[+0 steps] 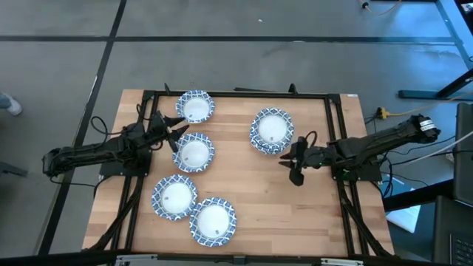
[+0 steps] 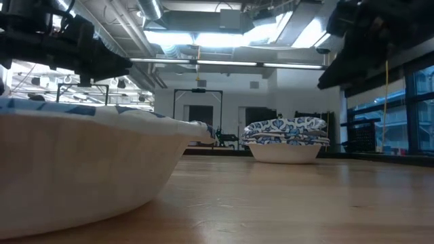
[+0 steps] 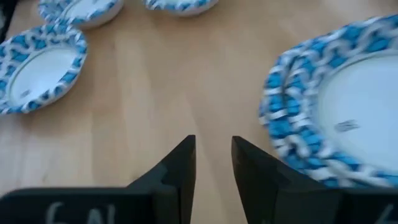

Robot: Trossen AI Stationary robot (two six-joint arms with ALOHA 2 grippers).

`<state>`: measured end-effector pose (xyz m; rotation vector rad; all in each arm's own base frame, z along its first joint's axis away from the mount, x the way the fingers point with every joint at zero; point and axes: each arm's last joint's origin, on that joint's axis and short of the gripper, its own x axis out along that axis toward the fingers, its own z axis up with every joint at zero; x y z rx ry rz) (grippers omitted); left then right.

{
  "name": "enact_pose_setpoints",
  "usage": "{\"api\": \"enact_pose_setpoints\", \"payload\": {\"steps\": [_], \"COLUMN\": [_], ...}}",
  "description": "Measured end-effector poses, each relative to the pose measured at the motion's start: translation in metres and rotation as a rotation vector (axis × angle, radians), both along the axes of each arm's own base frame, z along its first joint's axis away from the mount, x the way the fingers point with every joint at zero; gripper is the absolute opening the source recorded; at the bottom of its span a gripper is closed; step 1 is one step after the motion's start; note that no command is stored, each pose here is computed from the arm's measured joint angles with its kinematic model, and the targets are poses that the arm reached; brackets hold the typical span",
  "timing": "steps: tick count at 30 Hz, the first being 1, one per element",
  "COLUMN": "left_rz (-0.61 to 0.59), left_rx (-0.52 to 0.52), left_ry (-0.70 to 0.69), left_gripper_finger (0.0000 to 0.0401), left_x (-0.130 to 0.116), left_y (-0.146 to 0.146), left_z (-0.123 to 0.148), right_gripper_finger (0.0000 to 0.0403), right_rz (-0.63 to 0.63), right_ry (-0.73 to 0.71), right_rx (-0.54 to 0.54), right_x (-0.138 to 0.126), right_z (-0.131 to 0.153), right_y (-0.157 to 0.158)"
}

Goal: Nest bowls inside each other
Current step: Stack the white bowl on the white bowl

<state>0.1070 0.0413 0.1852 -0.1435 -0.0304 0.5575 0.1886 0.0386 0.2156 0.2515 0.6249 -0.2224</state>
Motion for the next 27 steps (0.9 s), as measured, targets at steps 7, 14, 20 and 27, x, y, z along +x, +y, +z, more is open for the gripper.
{"api": "enact_pose_setpoints", "payload": {"steps": [7, 14, 20, 27], "left_rz": [0.0, 0.002, 0.027, 0.079], "left_rx": [-0.007, -0.03, -0.051, -0.052], "left_ry": [-0.003, -0.017, -0.032, 0.001], "left_gripper_finger": [0.019, 0.019, 0.019, 0.019], "left_x": [0.0, 0.0, 0.0, 0.001], "left_y": [0.0, 0.0, 0.001, 0.003], "left_z": [0.0, 0.0, 0.0, -0.003], "right_gripper_finger": [0.0107, 0.0108, 0.0108, 0.0108], "right_rz": [-0.015, -0.025, -0.018, -0.068], "right_ry": [-0.067, -0.289, -0.386, -0.567], "right_rx": [-0.058, 0.024, 0.032, -0.092], "right_x": [-0.022, -0.048, -0.066, -0.075], "right_z": [0.012, -0.012, -0.021, -0.012], "right_y": [-0.006, -0.013, -0.018, -0.023]}}
